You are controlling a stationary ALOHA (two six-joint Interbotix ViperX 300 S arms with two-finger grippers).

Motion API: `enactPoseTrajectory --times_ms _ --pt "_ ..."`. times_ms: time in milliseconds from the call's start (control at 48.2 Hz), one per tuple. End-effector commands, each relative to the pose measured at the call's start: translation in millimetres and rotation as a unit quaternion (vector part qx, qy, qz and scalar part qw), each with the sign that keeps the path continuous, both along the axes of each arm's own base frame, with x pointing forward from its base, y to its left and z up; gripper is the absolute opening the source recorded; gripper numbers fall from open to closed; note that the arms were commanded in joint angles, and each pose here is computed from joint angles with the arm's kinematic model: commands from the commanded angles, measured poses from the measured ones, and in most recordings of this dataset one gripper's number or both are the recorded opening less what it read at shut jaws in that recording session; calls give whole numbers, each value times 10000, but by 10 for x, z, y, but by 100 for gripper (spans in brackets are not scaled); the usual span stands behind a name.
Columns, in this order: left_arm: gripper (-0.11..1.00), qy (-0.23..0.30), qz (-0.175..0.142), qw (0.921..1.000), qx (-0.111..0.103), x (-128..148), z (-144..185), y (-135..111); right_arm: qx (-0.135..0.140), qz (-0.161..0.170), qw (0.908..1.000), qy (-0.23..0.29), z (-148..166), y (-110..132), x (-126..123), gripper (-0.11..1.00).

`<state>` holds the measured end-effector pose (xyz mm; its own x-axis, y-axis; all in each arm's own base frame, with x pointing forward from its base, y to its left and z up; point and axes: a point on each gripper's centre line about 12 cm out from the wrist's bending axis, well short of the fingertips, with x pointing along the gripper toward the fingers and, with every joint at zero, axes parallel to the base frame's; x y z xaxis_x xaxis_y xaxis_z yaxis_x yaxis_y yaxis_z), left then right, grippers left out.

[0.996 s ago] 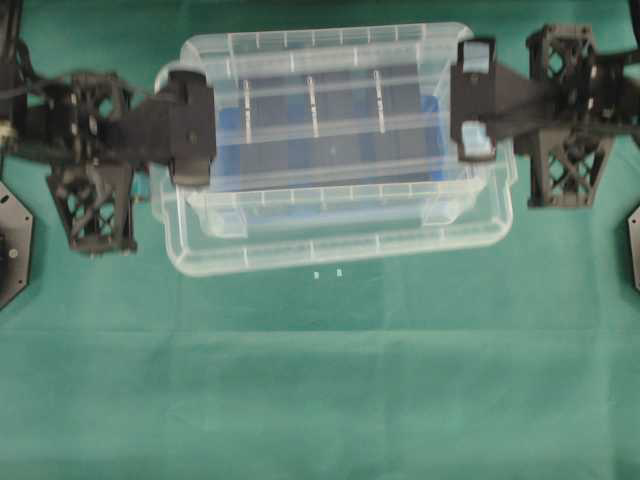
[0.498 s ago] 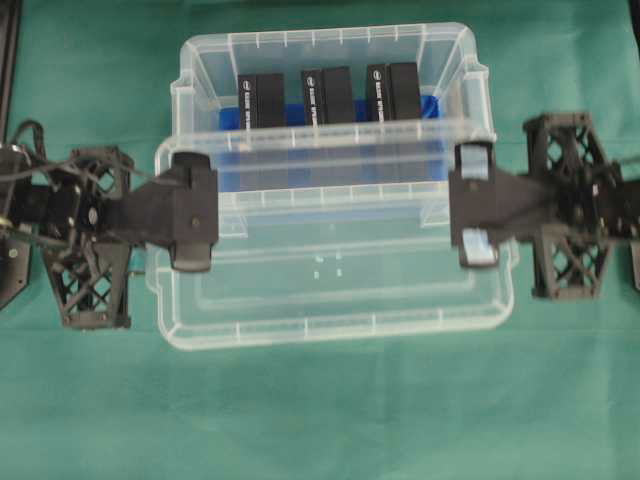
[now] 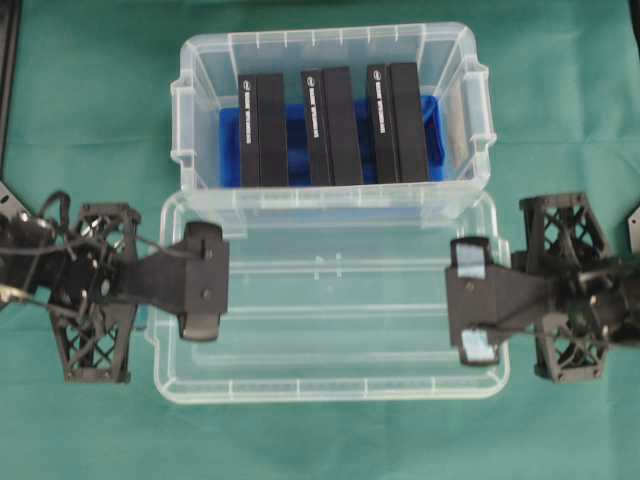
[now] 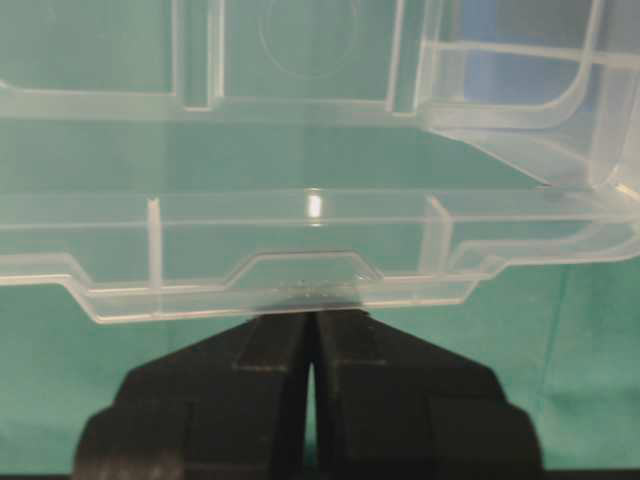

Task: Clamp the lid of the box with both arms, then lift and open it.
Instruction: 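Lower the lid onto the cloth in front of the box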

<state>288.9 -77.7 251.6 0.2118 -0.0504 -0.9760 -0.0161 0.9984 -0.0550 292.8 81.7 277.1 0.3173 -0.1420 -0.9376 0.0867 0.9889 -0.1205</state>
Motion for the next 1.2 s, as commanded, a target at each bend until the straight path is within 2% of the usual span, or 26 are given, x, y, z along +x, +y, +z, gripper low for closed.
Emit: enactPoseTrajectory --times_ms 0,124,415,685,767,1037,1182 --pt "1 -749 107 9970 -171 239 281 -46 30 13 9984 -572 303 59 173 0" --pt "1 -724 88 9972 -180 261 272 -102 -49 28 9988 -486 306 118 201 0" --pt "1 -661 73 9976 -176 280 223 -130 -35 -21 9991 -420 246 178 226 0" --pt "1 -745 6 9970 -222 367 28 -231 9 -51 9995 -303 -50 259 287 0" --pt "1 -805 20 9964 -260 398 -115 -259 76 -75 9994 -332 -163 272 294 0" --pt "1 -661 364 9965 -350 408 -653 -273 296 -28 9985 -464 -552 288 267 0" --pt "1 -672 384 9962 -389 416 -873 -292 440 -82 9977 -502 -815 268 268 0"
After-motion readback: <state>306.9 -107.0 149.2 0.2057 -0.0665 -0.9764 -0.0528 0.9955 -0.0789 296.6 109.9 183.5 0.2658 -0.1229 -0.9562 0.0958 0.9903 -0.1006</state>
